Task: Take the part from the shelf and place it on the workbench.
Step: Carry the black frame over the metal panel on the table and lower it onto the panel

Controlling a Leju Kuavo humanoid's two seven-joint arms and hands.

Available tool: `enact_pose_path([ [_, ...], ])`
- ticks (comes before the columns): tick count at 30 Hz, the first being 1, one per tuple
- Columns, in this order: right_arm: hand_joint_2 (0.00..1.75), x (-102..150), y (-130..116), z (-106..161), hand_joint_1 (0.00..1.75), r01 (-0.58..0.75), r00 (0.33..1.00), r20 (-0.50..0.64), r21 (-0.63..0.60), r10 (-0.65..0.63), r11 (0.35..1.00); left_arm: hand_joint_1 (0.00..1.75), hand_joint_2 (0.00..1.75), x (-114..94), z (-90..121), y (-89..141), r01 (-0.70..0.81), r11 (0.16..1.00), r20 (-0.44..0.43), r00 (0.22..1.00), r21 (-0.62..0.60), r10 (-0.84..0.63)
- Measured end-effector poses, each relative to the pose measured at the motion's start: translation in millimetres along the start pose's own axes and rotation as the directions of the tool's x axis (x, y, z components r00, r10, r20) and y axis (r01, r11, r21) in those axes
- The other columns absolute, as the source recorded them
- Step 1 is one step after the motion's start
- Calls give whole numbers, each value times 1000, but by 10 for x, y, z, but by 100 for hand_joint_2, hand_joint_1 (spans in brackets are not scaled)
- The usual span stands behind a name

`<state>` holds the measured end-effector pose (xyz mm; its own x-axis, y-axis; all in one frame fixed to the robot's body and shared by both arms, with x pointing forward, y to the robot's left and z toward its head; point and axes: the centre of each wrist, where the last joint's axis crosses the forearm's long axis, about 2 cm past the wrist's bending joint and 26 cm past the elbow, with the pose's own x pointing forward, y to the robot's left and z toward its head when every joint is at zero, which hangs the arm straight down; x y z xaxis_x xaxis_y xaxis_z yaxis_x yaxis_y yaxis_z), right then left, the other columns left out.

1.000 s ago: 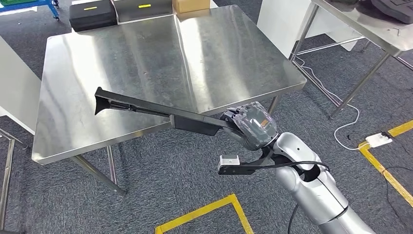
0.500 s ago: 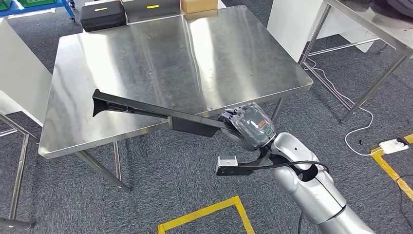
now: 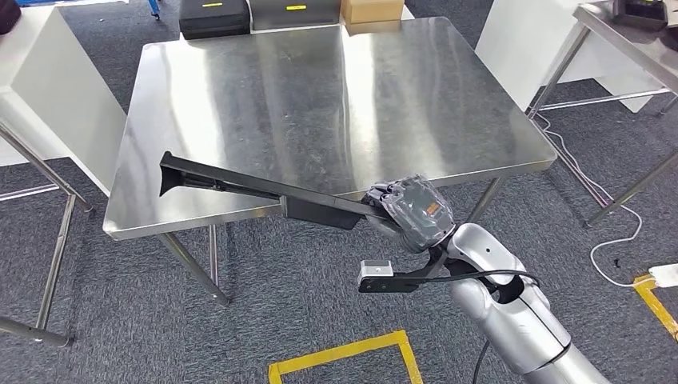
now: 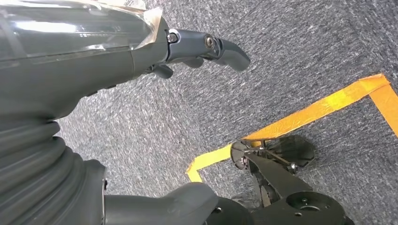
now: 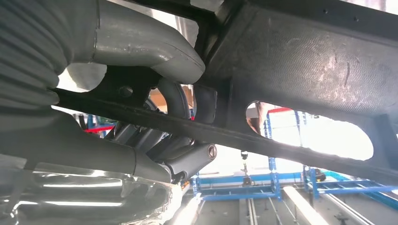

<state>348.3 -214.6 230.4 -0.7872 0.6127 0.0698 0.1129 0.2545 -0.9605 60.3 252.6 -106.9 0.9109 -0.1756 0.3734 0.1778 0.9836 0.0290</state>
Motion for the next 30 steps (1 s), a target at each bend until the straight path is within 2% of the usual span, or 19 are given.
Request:
enact_pose_path([
  [30,175,-18,-5,-2,175,-16,1000,-21,-21,16,1000,0,175,32,-2,-46,-8,1000,8,1000,5,8],
])
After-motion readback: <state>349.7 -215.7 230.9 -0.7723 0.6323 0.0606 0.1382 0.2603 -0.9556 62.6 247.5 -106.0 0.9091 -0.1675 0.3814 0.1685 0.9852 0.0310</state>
